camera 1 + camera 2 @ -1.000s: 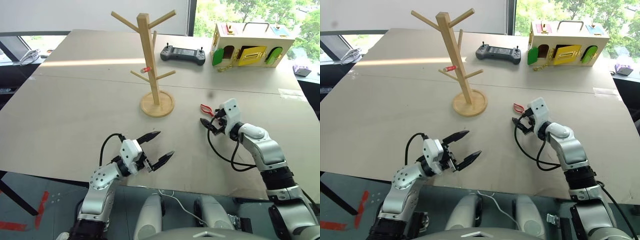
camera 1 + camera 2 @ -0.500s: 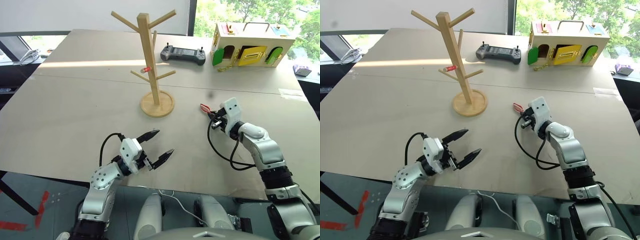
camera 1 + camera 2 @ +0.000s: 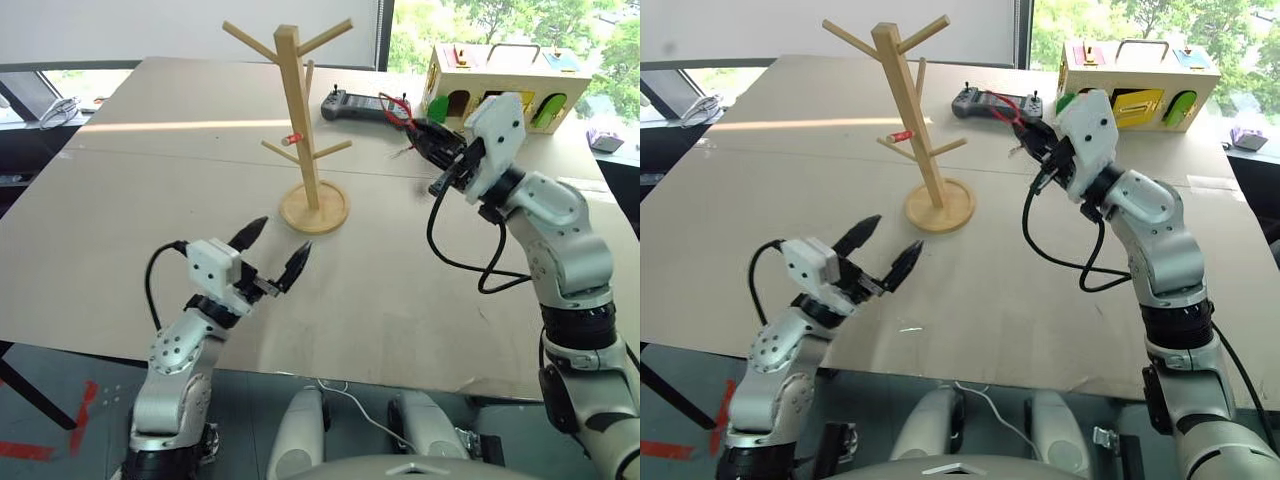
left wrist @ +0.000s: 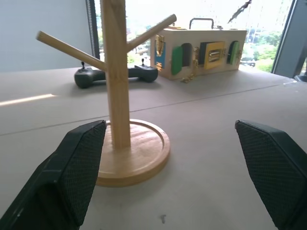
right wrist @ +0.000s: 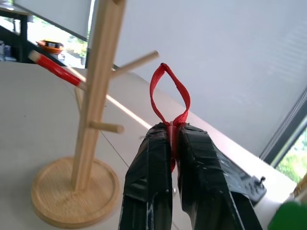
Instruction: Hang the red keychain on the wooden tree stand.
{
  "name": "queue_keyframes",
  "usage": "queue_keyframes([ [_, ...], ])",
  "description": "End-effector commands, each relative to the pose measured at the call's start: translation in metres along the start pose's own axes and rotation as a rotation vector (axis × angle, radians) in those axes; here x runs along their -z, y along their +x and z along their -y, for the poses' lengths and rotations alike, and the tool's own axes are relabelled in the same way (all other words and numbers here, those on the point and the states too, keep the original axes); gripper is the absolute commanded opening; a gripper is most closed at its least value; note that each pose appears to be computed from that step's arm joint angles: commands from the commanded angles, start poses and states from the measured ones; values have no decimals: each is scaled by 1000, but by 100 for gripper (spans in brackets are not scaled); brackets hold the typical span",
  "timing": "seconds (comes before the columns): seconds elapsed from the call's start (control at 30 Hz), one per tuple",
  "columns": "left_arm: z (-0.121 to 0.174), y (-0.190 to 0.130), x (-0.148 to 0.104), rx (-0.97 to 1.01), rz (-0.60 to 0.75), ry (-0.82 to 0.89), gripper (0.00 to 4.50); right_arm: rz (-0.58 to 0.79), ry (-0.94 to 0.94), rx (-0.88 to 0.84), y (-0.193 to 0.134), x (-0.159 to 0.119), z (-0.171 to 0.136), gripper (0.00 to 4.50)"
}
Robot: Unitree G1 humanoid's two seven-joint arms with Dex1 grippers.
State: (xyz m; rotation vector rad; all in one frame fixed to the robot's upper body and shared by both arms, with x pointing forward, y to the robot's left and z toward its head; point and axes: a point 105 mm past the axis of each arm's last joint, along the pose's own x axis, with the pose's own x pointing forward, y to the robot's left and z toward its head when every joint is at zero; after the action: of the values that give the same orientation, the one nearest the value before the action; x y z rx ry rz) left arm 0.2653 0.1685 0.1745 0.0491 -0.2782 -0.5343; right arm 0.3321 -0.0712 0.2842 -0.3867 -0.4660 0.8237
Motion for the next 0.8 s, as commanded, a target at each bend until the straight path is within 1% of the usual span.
queue_keyframes([
  [0.03, -3, -7, -37, 10, 34, 9, 450, 81, -121, -89, 6, -24, -15, 4],
  [0.1, -9, -8, -53, 17, 39, -10, 450, 83, -146, -116, 9, -22, -20, 4],
  [0.2, -11, -8, -66, 71, 3, 10, 450, 54, -206, -169, 15, -12, -30, 4],
  [0.3, -18, -10, -76, 99, -29, 2, 450, 43, -245, -198, 22, -5, -37, 4],
  [0.47, -24, -12, -72, 146, -114, -2, 450, 54, -303, -233, 34, 0, -48, 4],
  [0.53, -29, -12, -71, 139, -122, 8, 450, 63, -317, -235, 37, 0, -50, 4],
  [0.63, -40, -14, -69, 117, -132, 2, 450, 125, -333, -229, 42, -9, -56, 4],
  [0.8, -43, -9, -68, 114, -124, 4, 450, 155, -357, -241, 47, -10, -65, 4],
])
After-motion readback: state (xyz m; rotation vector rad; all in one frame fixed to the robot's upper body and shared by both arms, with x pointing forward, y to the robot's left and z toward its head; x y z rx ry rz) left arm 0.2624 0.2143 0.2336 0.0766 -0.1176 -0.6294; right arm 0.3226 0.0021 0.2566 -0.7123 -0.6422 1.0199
